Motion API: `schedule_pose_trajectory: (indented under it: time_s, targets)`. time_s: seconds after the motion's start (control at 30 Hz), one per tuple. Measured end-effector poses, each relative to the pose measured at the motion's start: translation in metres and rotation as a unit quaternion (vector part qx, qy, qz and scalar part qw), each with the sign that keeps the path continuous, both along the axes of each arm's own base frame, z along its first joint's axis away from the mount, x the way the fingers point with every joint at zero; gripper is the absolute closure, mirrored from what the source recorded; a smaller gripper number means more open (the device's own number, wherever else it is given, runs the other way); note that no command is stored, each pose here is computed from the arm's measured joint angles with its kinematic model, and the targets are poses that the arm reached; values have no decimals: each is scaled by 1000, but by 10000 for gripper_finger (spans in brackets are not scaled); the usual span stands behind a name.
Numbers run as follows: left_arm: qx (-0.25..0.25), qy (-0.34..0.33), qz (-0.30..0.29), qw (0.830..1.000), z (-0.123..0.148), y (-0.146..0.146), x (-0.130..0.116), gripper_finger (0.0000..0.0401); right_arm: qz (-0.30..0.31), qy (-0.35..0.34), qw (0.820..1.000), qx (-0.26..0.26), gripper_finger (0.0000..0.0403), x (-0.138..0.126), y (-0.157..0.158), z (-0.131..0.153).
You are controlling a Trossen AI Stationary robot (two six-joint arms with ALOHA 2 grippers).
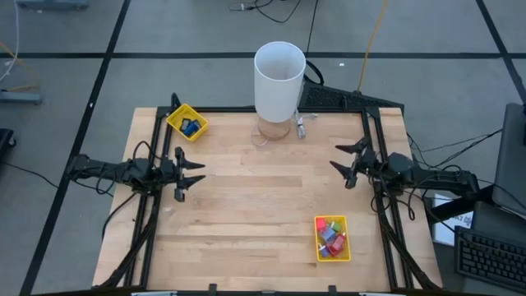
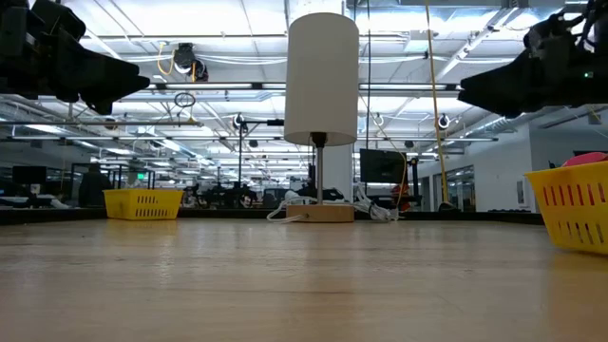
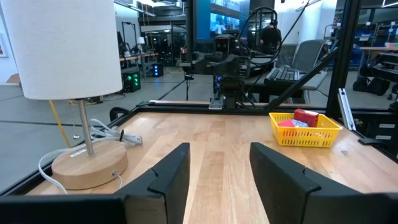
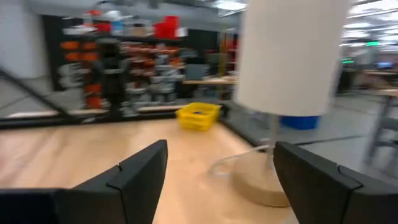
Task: Pick & Place Office items
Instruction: Return to Home Position
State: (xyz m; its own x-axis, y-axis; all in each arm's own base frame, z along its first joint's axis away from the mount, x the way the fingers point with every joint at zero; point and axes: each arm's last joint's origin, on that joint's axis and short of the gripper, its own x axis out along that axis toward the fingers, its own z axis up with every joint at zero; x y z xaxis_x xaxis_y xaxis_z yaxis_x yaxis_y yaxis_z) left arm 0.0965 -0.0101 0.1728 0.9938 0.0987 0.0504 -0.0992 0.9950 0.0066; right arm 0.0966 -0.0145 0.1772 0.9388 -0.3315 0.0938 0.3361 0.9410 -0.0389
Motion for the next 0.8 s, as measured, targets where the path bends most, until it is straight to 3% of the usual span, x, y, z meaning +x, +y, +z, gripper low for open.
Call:
schedule_pose_trajectory:
  time_s: [0.2, 0.53, 0.8]
  targets:
    - [0, 0, 0, 1000, 0, 0, 0, 244, 82, 28, 996, 21, 124, 2, 5, -7]
    - [0, 0, 0, 1000, 0, 0, 0, 226, 114, 47, 992, 40, 124, 2, 6, -11]
    - [0, 0, 0, 1000, 0, 0, 0, 202, 174, 46, 982, 48, 124, 3, 10, -10]
